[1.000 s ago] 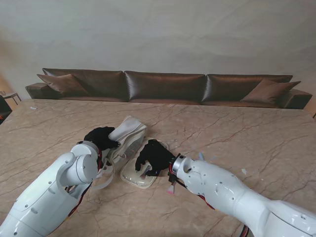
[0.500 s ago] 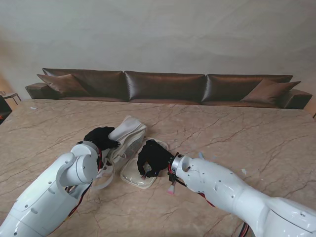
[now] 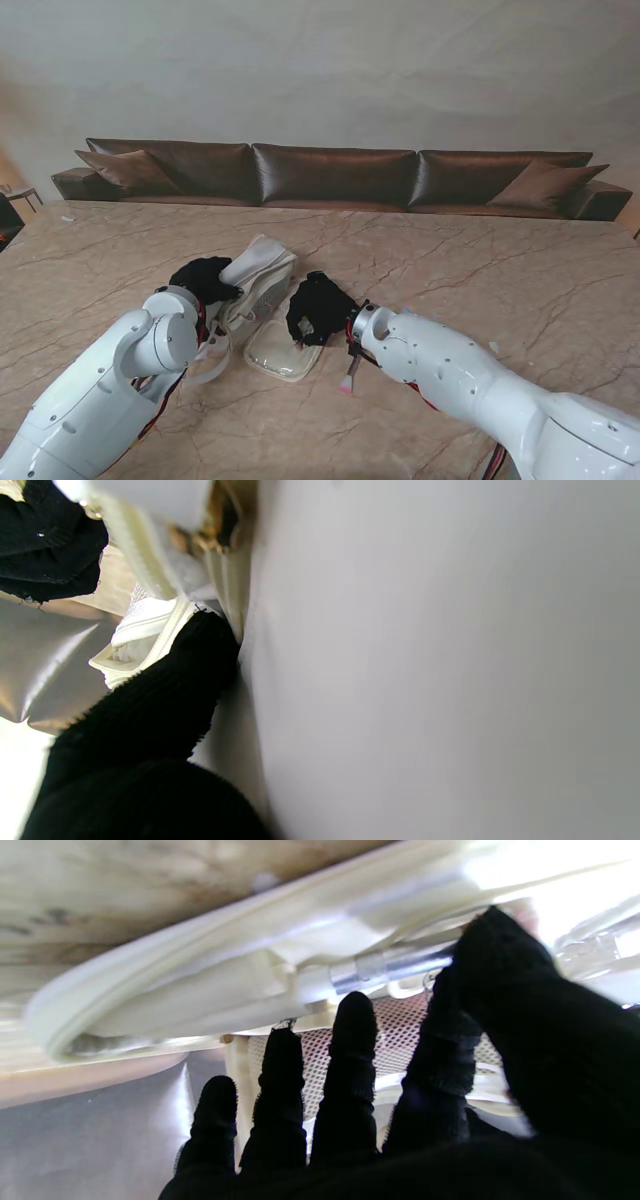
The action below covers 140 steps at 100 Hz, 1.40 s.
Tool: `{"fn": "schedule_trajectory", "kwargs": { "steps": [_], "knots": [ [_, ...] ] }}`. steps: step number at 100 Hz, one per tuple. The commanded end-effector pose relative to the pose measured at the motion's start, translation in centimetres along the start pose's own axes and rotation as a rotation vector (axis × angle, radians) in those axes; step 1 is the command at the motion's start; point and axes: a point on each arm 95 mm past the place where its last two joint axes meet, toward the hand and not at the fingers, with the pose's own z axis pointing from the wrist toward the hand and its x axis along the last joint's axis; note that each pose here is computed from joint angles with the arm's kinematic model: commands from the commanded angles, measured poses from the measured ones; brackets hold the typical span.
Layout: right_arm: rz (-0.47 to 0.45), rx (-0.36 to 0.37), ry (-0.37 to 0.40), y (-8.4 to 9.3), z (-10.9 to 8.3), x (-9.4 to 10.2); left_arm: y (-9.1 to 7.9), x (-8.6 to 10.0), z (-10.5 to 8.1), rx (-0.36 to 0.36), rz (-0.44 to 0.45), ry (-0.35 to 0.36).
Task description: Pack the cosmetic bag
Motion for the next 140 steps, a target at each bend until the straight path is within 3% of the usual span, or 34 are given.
{"fn": "schedule_trajectory", "kwargs": {
  "steps": [1, 28, 44, 61, 92, 121, 140],
  "knots": [
    [-0.015, -0.003, -0.021, 0.7, 0.1, -0.8, 0.0, 0.3, -0.2, 0.001, -0.007, 0.009],
    [-0.038, -0.004, -0.076, 1.1, -0.2, -2.1, 0.1, 0.2, -0.2, -0.003, -0.005, 0.007],
    [0.012, -0.024, -0.093, 1.4, -0.8, -1.8, 0.1, 0.3, -0.1, -0.005, -0.006, 0.007],
    [0.004, -0.041, -0.1, 2.6, -2.3, -1.4, 0.2, 0.4, 0.0, -0.008, -0.006, 0.006],
    [0.007, -0.027, -0.18, 4.7, -7.7, -2.5, 0.3, 0.5, 0.0, -0.009, -0.005, 0.004],
    [0.05, 0.056, -0.317, 4.3, -13.6, -5.1, 0.4, 0.4, 0.0, -0.004, -0.012, -0.004],
    [0.058, 0.095, -0.36, 4.2, -16.0, -6.4, 0.4, 0.3, -0.1, -0.002, -0.012, -0.006]
  ]
}}
